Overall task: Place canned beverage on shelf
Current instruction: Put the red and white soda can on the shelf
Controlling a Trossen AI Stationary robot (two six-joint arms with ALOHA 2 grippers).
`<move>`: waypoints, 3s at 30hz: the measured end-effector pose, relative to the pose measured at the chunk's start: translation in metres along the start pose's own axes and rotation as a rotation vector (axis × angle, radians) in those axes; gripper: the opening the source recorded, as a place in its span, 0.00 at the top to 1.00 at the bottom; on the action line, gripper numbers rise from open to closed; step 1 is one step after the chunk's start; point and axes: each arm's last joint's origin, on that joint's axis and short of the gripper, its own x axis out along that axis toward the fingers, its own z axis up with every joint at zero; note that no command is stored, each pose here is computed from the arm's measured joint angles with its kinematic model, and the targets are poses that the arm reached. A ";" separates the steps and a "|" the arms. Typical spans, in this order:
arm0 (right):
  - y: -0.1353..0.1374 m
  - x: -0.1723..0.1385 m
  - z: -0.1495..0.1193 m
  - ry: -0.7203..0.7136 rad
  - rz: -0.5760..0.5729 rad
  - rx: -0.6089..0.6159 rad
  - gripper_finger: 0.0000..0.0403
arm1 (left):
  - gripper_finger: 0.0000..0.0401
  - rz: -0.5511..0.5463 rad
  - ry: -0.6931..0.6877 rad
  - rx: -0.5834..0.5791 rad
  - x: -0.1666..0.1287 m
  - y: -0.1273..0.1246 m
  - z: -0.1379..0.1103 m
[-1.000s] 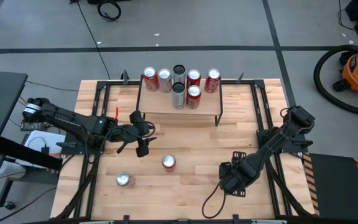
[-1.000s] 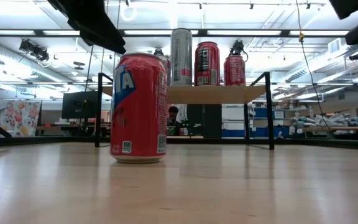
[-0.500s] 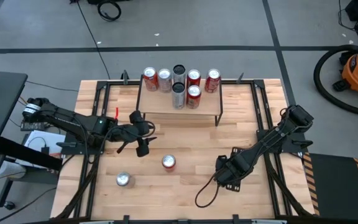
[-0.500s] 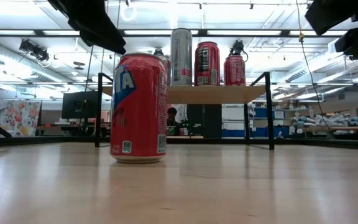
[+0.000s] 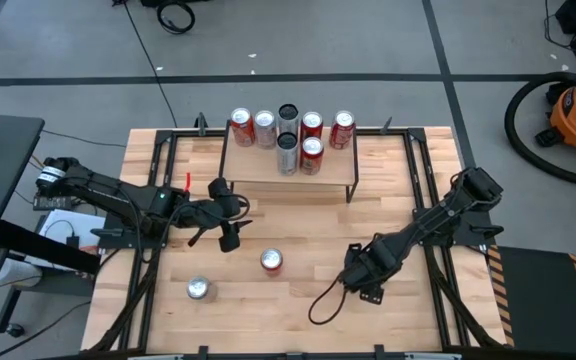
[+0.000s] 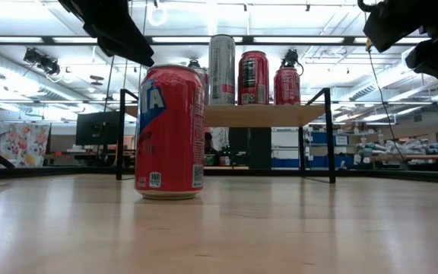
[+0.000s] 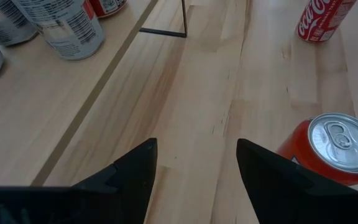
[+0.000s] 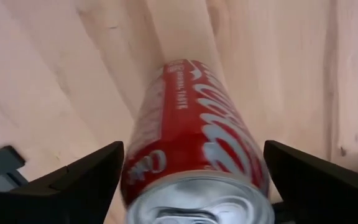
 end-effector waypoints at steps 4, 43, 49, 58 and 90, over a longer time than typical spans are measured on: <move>-0.005 -0.001 0.003 0.005 -0.019 0.081 0.02 | 0.42 0.000 0.000 0.000 0.000 0.000 0.000; 0.004 -0.021 -0.003 -0.049 -0.013 0.522 0.03 | 0.42 0.003 0.013 0.033 0.000 0.000 -0.001; 0.007 -0.020 -0.007 -0.078 -0.024 0.573 0.06 | 0.42 -0.001 0.014 0.036 0.000 0.000 -0.001; 0.015 -0.019 -0.010 -0.129 0.007 0.543 0.17 | 0.42 -0.005 0.016 0.036 0.000 0.000 -0.002; 0.009 -0.021 0.006 -0.168 -0.013 -0.146 0.02 | 0.42 0.018 0.009 -0.050 0.003 0.007 0.001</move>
